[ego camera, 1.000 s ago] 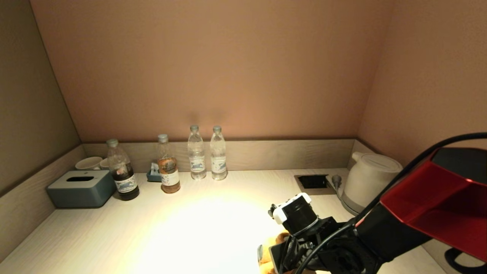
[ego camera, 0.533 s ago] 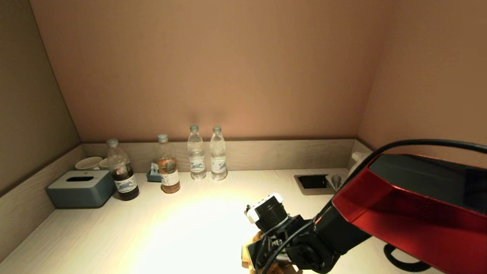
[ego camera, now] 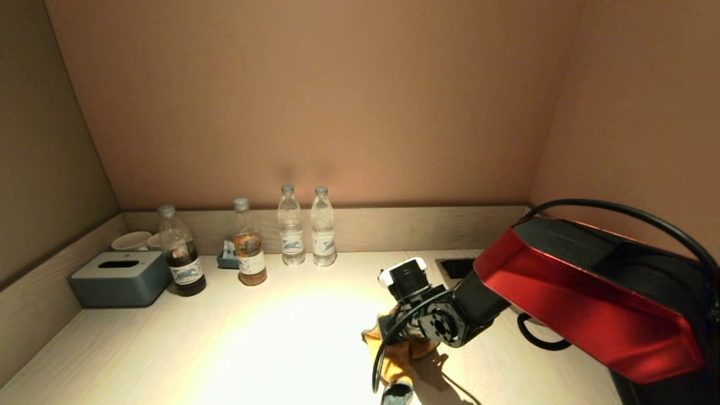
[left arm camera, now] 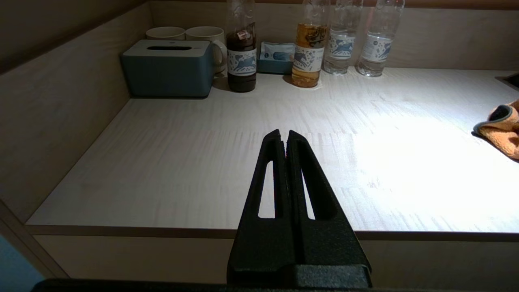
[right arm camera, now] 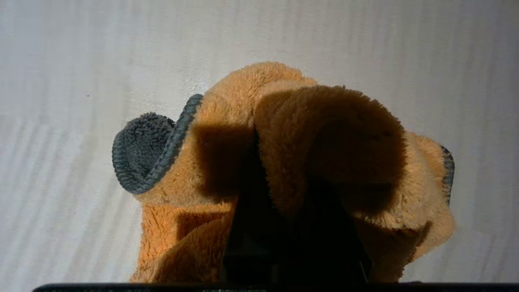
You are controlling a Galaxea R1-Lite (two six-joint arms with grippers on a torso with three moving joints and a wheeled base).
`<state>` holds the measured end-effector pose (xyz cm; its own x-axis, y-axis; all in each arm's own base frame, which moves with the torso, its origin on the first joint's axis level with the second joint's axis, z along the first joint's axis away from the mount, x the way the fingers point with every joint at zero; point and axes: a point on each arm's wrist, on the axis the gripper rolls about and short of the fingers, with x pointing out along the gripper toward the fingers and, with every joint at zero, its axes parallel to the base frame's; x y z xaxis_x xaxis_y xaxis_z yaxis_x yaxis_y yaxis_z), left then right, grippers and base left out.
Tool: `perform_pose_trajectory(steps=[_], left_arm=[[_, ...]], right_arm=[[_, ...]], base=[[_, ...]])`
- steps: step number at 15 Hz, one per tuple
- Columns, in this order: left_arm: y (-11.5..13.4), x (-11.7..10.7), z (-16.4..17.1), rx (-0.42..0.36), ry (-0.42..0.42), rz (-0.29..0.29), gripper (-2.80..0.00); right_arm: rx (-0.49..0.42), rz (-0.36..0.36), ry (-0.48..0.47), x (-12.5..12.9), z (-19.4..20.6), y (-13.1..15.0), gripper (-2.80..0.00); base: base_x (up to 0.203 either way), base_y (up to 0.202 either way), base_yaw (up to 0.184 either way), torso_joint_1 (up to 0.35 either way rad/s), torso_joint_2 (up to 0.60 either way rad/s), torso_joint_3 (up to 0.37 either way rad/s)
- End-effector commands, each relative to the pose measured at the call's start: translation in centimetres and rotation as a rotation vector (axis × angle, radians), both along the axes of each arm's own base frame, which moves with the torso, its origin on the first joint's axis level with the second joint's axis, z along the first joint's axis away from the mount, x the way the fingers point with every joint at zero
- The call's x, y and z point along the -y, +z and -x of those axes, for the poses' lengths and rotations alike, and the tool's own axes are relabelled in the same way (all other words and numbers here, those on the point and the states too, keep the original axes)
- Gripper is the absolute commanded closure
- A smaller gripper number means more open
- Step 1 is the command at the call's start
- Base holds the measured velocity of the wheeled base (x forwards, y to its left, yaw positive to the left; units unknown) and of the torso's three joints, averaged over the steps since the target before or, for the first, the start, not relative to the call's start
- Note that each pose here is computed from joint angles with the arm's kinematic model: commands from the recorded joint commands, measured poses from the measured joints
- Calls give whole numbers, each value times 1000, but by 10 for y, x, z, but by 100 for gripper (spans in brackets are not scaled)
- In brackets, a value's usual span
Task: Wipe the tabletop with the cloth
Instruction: Sweep the stains on the table
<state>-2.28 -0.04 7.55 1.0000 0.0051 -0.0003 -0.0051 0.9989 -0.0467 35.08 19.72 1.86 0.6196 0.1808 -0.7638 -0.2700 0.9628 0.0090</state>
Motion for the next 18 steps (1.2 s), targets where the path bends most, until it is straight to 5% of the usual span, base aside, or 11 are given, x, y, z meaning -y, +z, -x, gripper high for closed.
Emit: perform_pose_trajectory(steps=[1, 6, 8, 11, 18], left_arm=[[0, 0, 0, -1, 1, 1, 0], [0, 0, 0, -1, -1, 1, 0], [0, 0, 0, -1, -1, 1, 0], [0, 0, 0, -1, -1, 1, 0], [0, 0, 0, -1, -1, 1, 0]], right_arm=[[-1, 6, -29, 8, -9, -6, 0], [24, -5, -105, 35, -26, 3, 0], [23, -5, -51, 15, -17, 3, 0], [30, -9, -106, 33, -30, 3, 0], [17, 0, -69, 17, -34, -13, 0]], base=[[0, 0, 0, 0, 0, 0], [0, 0, 0, 0, 0, 0], [0, 0, 0, 0, 0, 0], [0, 0, 0, 0, 0, 0], [0, 0, 0, 0, 0, 0]])
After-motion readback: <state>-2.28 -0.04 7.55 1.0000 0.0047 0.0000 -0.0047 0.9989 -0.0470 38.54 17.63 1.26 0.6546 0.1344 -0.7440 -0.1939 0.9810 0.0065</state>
